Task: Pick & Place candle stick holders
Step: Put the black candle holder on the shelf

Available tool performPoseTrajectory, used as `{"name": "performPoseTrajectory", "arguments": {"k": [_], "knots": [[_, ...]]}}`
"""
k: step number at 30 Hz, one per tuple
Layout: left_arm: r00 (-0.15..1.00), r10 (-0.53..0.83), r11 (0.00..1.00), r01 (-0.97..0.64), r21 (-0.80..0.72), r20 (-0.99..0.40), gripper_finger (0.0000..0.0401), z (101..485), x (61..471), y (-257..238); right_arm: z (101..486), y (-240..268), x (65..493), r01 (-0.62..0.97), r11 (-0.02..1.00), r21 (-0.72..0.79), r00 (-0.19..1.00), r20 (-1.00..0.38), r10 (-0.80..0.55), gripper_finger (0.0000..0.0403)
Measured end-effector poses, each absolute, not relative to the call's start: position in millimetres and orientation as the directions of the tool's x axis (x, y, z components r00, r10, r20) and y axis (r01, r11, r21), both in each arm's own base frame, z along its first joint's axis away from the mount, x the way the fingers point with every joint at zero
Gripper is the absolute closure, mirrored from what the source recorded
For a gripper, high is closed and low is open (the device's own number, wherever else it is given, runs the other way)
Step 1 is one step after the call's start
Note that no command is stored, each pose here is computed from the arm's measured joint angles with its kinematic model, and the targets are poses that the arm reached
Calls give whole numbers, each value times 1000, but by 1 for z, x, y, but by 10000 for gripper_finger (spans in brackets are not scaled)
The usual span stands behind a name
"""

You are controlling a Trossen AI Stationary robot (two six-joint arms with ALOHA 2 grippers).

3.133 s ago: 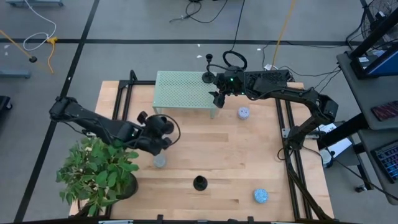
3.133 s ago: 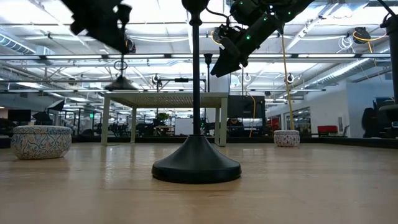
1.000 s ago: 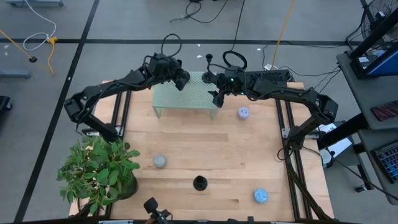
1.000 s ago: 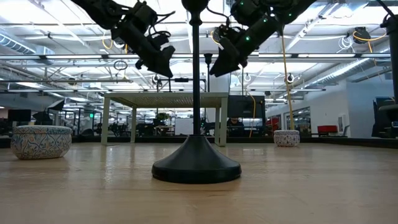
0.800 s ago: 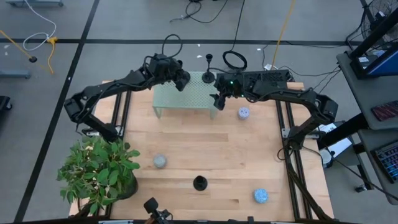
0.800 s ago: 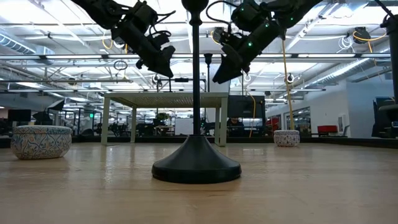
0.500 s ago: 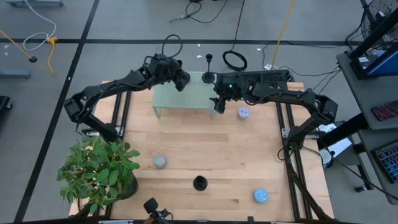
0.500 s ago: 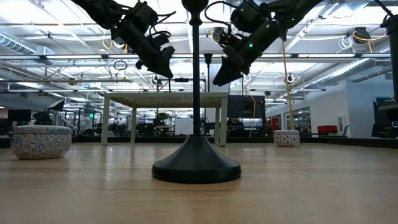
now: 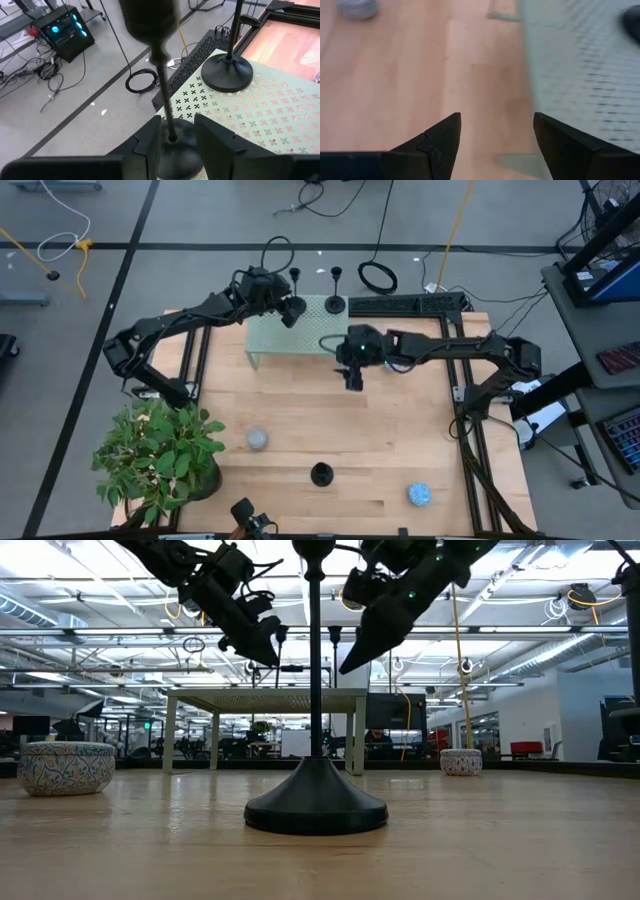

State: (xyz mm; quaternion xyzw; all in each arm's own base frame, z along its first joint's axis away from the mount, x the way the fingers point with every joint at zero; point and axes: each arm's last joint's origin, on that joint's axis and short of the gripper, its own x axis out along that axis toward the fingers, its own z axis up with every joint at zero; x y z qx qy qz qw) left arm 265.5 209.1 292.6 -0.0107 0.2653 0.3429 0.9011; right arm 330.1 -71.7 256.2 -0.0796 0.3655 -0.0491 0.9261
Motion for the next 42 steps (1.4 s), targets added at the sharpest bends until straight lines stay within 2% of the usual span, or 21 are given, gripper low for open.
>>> {"name": "performPoseTrajectory", "arguments": {"k": [4, 8, 10, 18, 25, 30, 34, 40, 42], "knots": [[624, 612, 764, -624, 162, -485, 283, 293, 265, 209, 251, -49, 330, -130, 989, -68, 710, -703, 45, 161], [619, 608, 766, -622, 163, -497, 283, 291, 265, 209, 233, -26, 327, -327, 942, 77, 696, -655, 295, 161], [611, 597, 771, -617, 159, -520, 283, 289, 265, 206, 219, -15, 325, -376, 920, 108, 698, -620, 358, 161], [609, 533, 813, -560, 159, -588, 283, 296, 261, 179, 172, 23, 302, -443, 891, 97, 790, -428, 439, 161], [698, 493, 857, -491, 155, -519, 283, 325, 256, 144, 173, 49, 293, -489, 865, 117, 834, -230, 502, 161], [748, 455, 885, -438, 157, -483, 284, 344, 244, 117, 175, 62, 304, -482, 873, 77, 851, -197, 487, 161], [775, 423, 902, -410, 136, -469, 284, 358, 228, 97, 165, 71, 320, -489, 861, 142, 831, -225, 509, 161], [790, 370, 926, -359, 120, -489, 284, 370, 202, 71, 151, 84, 342, -656, 725, 209, 689, -226, 689, 161], [790, 347, 933, -347, 99, -505, 284, 371, 194, 64, 149, 90, 349, -668, 714, 208, 679, -220, 700, 161]]}}
